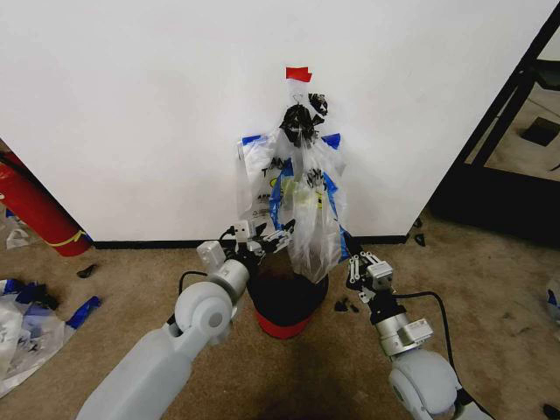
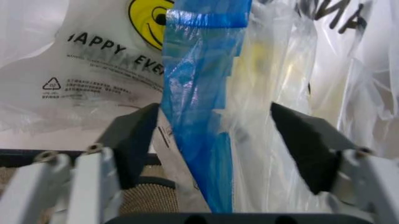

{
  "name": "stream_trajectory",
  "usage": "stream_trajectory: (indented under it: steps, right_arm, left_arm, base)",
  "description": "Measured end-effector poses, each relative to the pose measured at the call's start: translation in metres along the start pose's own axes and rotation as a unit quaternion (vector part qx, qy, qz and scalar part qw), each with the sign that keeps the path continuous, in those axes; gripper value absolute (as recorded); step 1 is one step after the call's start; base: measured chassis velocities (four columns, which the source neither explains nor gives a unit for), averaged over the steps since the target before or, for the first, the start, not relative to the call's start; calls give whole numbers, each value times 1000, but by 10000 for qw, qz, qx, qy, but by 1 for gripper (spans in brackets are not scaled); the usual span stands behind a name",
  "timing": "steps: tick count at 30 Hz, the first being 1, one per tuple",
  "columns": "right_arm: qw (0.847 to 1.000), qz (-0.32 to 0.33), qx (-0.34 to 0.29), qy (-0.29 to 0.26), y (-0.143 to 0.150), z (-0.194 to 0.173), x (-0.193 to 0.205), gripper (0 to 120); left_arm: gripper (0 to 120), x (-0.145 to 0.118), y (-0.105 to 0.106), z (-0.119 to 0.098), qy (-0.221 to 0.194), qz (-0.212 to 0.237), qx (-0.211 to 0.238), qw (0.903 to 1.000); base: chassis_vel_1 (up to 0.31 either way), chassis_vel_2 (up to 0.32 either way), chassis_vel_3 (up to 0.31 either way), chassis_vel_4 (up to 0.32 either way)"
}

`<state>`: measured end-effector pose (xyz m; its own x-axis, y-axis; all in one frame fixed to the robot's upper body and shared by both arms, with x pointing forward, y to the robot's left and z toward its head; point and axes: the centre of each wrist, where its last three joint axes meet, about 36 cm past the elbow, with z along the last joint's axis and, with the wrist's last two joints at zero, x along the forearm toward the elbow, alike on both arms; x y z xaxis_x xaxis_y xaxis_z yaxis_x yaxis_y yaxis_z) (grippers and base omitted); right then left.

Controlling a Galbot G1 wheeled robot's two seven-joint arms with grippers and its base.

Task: Pick up the garbage bag from the wall and place it over the trash bin.

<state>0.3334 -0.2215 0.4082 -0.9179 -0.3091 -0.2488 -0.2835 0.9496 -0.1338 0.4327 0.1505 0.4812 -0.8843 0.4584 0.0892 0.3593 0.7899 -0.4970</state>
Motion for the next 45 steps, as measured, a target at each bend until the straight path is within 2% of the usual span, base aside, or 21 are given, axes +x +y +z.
stream_trajectory:
  steps: [3,8,9,16,17,19,26,31,35,40,45]
  right_arm:
    - [10000,5,2,1,0,0,0,0]
    - [10000,8,2,2,-1,0,0,0]
    - [10000,8,2,2,-1,0,0,0]
    - [10000,9,3,2,-1,0,0,0]
    - [10000,9,3,2,-1,0,0,0]
    - [10000,10,3,2,-1,0,0,0]
    - [10000,10,3,2,-1,0,0,0]
    - [9999,-1,-51,88,5,4,6,0]
    - [9999,-5,-68,150,7,6,12,0]
    - [9998,-30,-88,194,9,9,19,0]
    - [9995,-98,-183,242,19,12,29,0]
  left_arm:
    - [61,-1,0,0,-5,-7,13,10000]
    - [38,-1,0,0,-10,-13,23,10000]
    - [38,-1,0,0,-10,-13,23,10000]
    - [8,0,1,0,-11,-17,24,10000]
    - [8,0,1,0,-11,-17,24,10000]
    - [0,0,0,0,-12,-17,25,10000]
    - [0,0,0,0,-18,-21,25,10000]
    - [0,43,9,-14,-178,-232,-139,9995]
    - [0,60,9,-15,-185,-288,-158,9993]
    - [0,77,7,-10,-140,-332,-131,9993]
    - [0,108,1,5,-43,-442,-168,9989]
  base:
    - [0,0,0,0]
    - [0,0,0,0]
    - [0,0,0,0]
    - [0,0,0,0]
    - [0,0,0,0]
    - [0,0,0,0]
    - [0,0,0,0]
    - [0,0,0,0]
    - [0,0,0,0]
    - [0,0,0,0]
    - [0,0,0,0]
